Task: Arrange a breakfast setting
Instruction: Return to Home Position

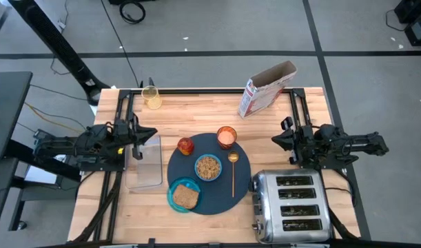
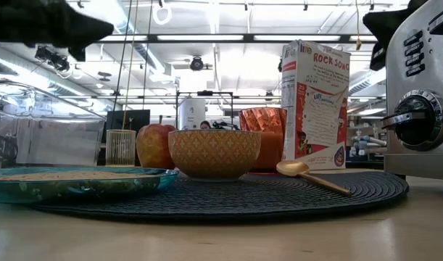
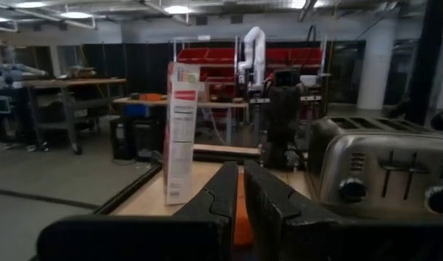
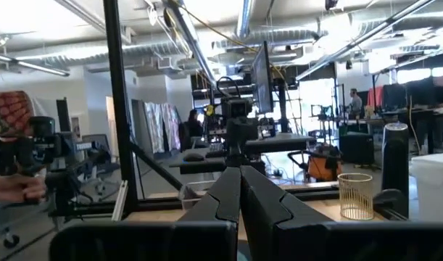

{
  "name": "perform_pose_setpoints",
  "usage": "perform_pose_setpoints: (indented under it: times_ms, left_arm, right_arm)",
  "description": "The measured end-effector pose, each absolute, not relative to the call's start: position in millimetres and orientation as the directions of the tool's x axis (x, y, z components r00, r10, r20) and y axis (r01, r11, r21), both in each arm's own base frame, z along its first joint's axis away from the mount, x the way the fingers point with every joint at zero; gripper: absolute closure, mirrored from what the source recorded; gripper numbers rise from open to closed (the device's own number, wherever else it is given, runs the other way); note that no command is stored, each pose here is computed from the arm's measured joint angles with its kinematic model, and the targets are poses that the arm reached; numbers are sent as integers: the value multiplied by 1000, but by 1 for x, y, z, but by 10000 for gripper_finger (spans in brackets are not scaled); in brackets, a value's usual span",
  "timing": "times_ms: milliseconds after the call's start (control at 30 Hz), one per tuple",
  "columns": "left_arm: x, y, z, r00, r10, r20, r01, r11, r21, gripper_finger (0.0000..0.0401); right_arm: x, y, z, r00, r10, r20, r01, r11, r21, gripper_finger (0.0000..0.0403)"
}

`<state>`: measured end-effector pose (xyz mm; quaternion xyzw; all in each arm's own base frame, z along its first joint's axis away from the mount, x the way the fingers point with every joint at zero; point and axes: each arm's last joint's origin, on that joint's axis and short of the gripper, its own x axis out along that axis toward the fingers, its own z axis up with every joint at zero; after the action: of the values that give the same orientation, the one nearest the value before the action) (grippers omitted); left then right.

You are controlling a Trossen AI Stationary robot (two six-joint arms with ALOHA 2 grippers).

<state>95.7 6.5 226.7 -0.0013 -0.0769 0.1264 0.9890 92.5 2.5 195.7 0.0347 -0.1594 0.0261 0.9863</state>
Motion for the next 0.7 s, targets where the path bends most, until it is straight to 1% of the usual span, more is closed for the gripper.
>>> perform_pose_setpoints:
  times_ms: [67,167,233,367,467,600,700]
  left_arm:
    - [94,6,217,960,224,168,-224,974,-21,367]
    - [92,3,203,971,130,198,-132,991,-2,367]
    - [92,2,197,972,92,215,-92,996,-8,367]
    - [96,2,184,979,88,183,-88,996,-7,367]
    - [97,2,178,987,93,130,-93,996,-9,367]
    - [98,2,171,994,95,50,-94,995,-19,367]
    - [98,2,169,995,96,33,-96,995,-13,367]
  right_arm:
    - [93,3,196,948,47,314,-67,996,53,386]
    - [92,3,196,946,60,319,-69,997,19,387]
    - [93,3,195,947,71,312,-75,997,2,386]
    - [94,4,192,959,73,275,-74,997,-8,385]
    - [95,4,190,964,74,255,-71,997,-18,386]
    - [97,4,182,982,72,172,-71,997,-13,387]
    - [97,3,177,991,61,120,-59,998,-21,386]
